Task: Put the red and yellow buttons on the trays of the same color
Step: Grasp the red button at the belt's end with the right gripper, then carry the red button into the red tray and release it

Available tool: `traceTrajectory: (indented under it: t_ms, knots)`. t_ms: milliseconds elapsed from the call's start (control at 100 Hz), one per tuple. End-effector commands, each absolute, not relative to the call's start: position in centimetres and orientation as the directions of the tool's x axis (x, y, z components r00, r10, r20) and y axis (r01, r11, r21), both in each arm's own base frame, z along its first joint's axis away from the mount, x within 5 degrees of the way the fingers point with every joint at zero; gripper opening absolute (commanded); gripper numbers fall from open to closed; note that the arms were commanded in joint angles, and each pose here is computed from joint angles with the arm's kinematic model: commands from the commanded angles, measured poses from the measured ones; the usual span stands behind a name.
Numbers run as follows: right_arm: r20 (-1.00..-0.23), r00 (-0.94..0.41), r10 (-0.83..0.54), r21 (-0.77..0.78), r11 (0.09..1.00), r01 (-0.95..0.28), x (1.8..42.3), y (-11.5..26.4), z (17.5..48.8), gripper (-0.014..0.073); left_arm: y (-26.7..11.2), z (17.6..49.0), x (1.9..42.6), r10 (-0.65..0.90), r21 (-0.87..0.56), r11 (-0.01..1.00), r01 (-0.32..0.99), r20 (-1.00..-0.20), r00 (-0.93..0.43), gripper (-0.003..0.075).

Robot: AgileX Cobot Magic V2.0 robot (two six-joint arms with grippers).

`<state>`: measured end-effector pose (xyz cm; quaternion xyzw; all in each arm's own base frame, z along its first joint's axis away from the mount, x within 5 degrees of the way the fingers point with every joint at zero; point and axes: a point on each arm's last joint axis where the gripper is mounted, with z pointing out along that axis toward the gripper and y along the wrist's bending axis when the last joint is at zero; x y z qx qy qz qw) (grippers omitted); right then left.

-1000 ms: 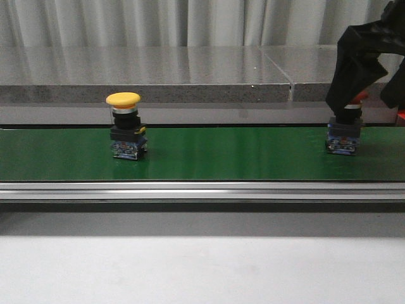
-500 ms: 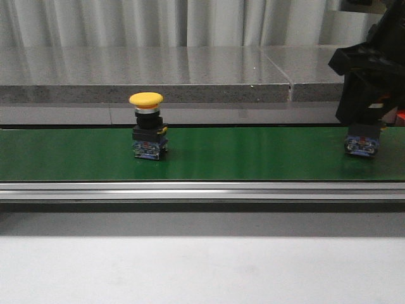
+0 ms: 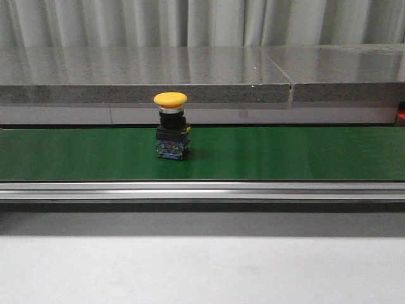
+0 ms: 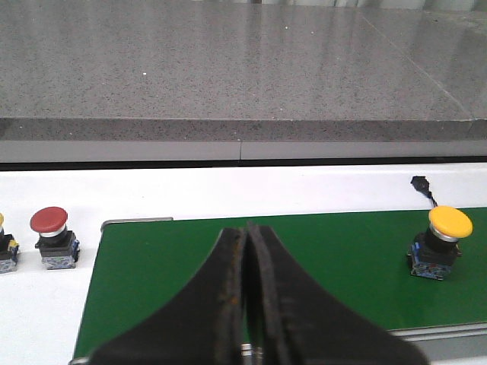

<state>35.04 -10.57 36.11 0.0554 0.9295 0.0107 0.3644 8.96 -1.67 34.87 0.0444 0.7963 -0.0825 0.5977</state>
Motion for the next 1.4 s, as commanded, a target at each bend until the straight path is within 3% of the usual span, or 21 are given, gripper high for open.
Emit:
traceTrajectory:
  t_ms: [0,200,420,800,1391]
  knots:
    - [-0.762,-0.630,0.150,0.036,0.981,0.189,34.0,-13.8,39.4,0.0089,-1.6,36.4,9.0,-0.059,-0.091,0.982,0.164,-0.980,-0.192,-0.0019]
    - [-0.780,-0.548,0.302,0.084,0.919,0.386,33.2,-20.6,38.8,0.0089,-1.6,36.4,9.0,-0.059,-0.091,0.982,0.164,-0.980,-0.192,-0.0019]
    - [-0.740,-0.548,0.389,0.126,0.882,0.455,34.3,-24.3,34.7,0.0089,-1.6,36.4,9.0,-0.059,-0.091,0.982,0.163,-0.980,-0.191,-0.0019]
    - [-0.654,-0.610,0.447,0.145,0.866,0.479,36.9,-26.5,27.9,0.0089,-1.6,36.4,9.0,-0.059,-0.091,0.982,0.163,-0.980,-0.191,-0.0019]
    - [-0.588,-0.648,0.484,0.155,0.854,0.496,38.2,-27.6,22.9,0.0090,-1.6,36.4,9.0,-0.059,-0.091,0.982,0.163,-0.980,-0.191,-0.0019]
